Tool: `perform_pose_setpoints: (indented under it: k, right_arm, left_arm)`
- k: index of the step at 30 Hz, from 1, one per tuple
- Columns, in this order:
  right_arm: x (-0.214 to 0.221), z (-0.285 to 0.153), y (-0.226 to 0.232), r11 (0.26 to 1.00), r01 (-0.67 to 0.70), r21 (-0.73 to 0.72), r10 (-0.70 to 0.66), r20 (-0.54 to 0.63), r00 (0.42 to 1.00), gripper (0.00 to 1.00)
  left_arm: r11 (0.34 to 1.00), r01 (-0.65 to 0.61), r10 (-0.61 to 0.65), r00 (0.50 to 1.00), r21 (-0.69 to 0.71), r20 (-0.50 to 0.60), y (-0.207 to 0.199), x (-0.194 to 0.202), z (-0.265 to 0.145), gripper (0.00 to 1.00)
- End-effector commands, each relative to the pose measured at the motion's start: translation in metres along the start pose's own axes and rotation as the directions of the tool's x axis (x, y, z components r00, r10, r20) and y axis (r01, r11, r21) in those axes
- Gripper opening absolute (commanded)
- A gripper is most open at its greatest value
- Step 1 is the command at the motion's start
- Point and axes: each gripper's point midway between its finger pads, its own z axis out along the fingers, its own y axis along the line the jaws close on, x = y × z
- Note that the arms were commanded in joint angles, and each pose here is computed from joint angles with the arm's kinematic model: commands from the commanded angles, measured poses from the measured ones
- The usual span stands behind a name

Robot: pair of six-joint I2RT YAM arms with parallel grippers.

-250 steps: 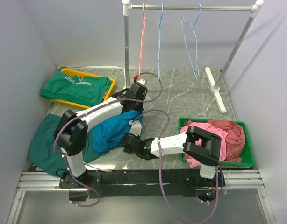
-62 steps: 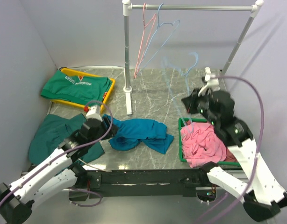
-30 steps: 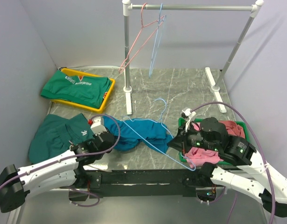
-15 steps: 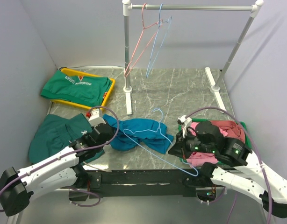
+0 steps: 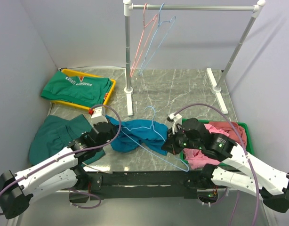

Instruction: Place the t-shirt on the hanger

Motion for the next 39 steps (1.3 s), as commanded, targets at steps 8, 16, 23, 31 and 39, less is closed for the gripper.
perform_pose_setpoints:
  k: [8, 16, 23, 31, 39]
  right_arm:
    - [-0.043, -0.018, 0.019, 0.998, 0.046, -0.032, -0.042, 0.138, 0.990, 0.00]
    - [-0.042, -0.018, 0.014, 0.998, 0.070, -0.003, -0.069, 0.119, 0.990, 0.00]
    - [-0.030, -0.004, 0.011, 0.997, 0.077, -0.018, -0.076, 0.071, 0.995, 0.00]
    - [-0.027, -0.005, 0.024, 0.992, 0.108, -0.067, -0.103, 0.077, 0.992, 0.00]
    - [-0.057, 0.013, 0.023, 0.988, 0.154, -0.009, -0.150, 0.170, 0.974, 0.00]
  left_arm:
    - [0.999, -0.044, 0.044, 0.998, 0.012, 0.035, -0.008, -0.020, -0.006, 0.01]
    - [0.998, -0.058, 0.058, 0.998, 0.003, 0.039, -0.006, -0.024, -0.010, 0.01]
    - [0.998, -0.051, 0.048, 0.997, 0.035, 0.065, -0.018, -0.042, -0.021, 0.01]
    - [0.995, -0.058, 0.054, 0.997, 0.077, 0.051, -0.035, -0.049, -0.022, 0.01]
    - [0.946, -0.081, 0.059, 0.995, 0.314, 0.077, -0.084, -0.075, -0.052, 0.01]
